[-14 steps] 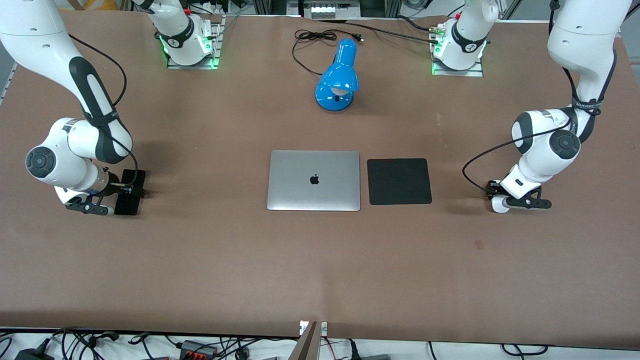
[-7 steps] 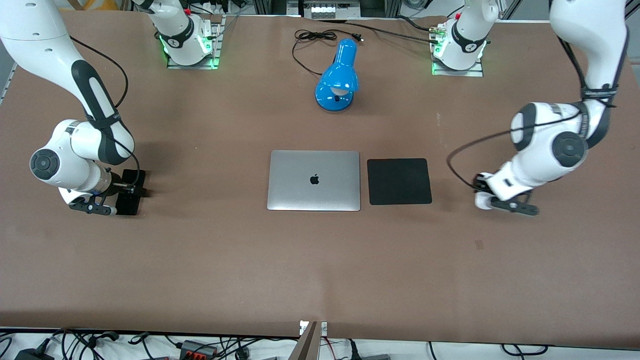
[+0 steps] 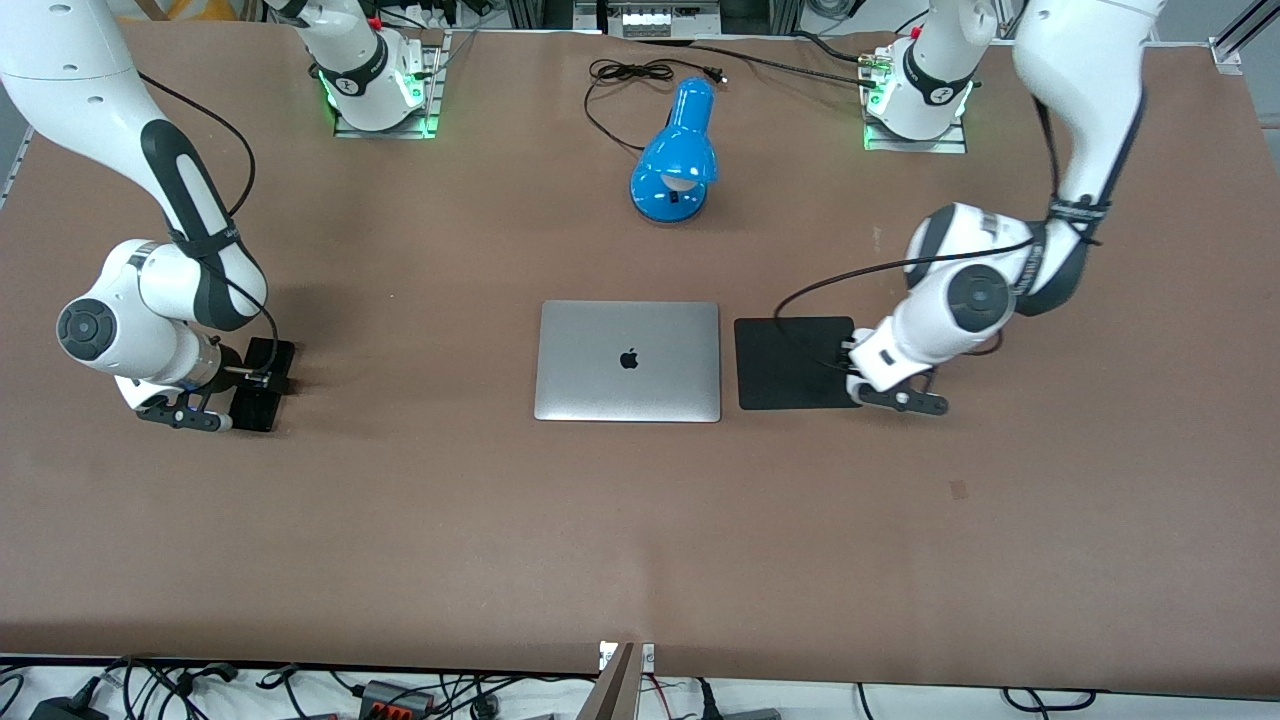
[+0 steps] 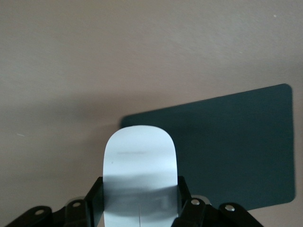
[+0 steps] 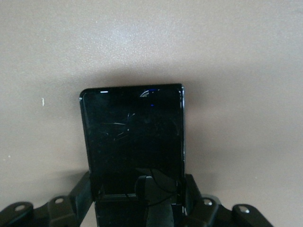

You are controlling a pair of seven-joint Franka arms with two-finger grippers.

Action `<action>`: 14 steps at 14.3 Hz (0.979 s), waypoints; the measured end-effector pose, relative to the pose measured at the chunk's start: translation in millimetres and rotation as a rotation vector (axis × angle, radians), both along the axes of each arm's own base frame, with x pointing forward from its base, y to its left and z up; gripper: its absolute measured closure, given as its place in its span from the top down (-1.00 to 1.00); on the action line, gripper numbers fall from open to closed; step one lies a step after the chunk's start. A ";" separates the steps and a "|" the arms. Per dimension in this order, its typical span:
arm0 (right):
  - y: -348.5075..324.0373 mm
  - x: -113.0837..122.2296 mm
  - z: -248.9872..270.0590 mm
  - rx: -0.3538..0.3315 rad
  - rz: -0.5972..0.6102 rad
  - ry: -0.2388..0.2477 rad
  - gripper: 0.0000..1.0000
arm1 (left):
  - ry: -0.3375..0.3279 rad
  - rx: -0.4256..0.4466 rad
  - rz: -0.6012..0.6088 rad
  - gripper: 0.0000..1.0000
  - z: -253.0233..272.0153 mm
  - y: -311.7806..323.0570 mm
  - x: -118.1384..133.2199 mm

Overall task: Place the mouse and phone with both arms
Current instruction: 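Carry the mouse onto the pad with the left gripper while the right lifts the phone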

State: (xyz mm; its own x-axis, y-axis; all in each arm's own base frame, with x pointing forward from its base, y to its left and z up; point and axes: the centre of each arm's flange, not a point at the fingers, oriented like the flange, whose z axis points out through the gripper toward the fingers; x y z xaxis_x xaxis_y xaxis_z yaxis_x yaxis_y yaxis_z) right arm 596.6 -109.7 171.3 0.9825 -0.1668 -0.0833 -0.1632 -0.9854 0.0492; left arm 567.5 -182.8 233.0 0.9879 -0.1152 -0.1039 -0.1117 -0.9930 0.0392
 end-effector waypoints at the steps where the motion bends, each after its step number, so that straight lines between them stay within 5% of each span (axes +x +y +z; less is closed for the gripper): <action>1: 0.8 0.3 0.2 0.001 0.001 0.004 0.59 | -0.010 -0.003 0.031 0.23 -10.1 -14.8 -3.9; 8: 140.9 45.6 85.3 0.056 0.178 0.102 0.59 | 0.000 0.000 0.169 0.29 -54.2 -61.2 -25.4; 12: 256.8 32.6 79.1 0.046 0.199 0.118 0.59 | 0.006 0.010 0.198 0.93 -52.8 -51.4 -19.9; 14: 285.9 25.8 61.9 0.078 0.196 0.126 0.59 | 0.014 0.020 0.188 1.00 -39.1 -44.9 -11.6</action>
